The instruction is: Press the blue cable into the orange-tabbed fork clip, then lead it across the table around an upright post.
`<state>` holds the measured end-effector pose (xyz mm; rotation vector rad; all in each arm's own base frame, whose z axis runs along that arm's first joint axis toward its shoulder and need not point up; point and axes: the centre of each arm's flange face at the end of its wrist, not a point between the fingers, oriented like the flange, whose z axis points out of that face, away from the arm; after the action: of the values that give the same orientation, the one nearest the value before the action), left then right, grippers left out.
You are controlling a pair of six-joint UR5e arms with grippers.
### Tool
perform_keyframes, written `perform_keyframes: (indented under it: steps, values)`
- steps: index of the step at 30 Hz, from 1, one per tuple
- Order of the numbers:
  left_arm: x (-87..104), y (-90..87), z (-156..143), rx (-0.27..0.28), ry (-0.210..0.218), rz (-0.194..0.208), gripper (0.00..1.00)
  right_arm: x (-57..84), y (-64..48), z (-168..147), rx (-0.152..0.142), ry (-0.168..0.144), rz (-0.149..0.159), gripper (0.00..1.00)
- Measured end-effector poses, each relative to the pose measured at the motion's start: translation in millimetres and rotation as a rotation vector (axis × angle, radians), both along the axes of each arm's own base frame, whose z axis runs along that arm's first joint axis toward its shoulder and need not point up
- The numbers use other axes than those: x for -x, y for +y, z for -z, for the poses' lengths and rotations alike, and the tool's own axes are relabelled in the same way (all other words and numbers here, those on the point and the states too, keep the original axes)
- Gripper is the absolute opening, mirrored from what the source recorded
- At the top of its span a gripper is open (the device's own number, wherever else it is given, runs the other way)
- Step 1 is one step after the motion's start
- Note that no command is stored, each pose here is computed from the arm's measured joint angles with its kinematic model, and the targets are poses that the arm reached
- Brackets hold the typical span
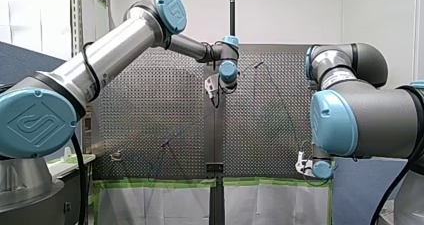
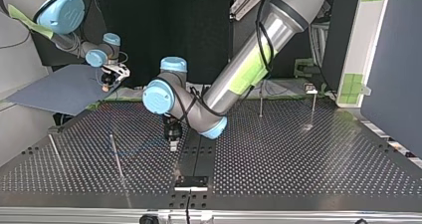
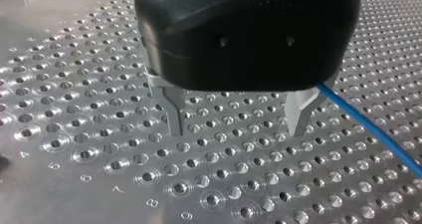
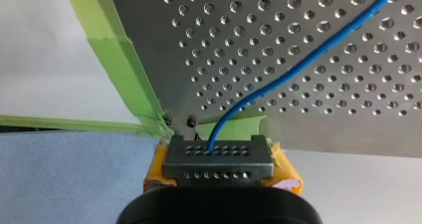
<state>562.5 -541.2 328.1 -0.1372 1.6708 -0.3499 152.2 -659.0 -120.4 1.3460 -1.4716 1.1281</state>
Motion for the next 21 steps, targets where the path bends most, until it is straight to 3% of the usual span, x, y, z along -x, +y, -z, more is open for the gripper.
perform_keyframes:
  steps: [8,16,21]
  values:
    - [7.6,-0.2,1,-0.007,0.037,0.012,0.99,-0.2,0.0,0,0.0,0.002,-0.001,0.0]
    - [19.5,-7.3,2,-0.025,0.073,0.065,0.99,-0.4,0.0,0,0.0,0.001,-0.001,0.0]
    - [22.0,-0.9,-3,-0.017,0.069,0.072,0.99,-1.1,0.5,0,-0.002,0.001,-0.002,0.0]
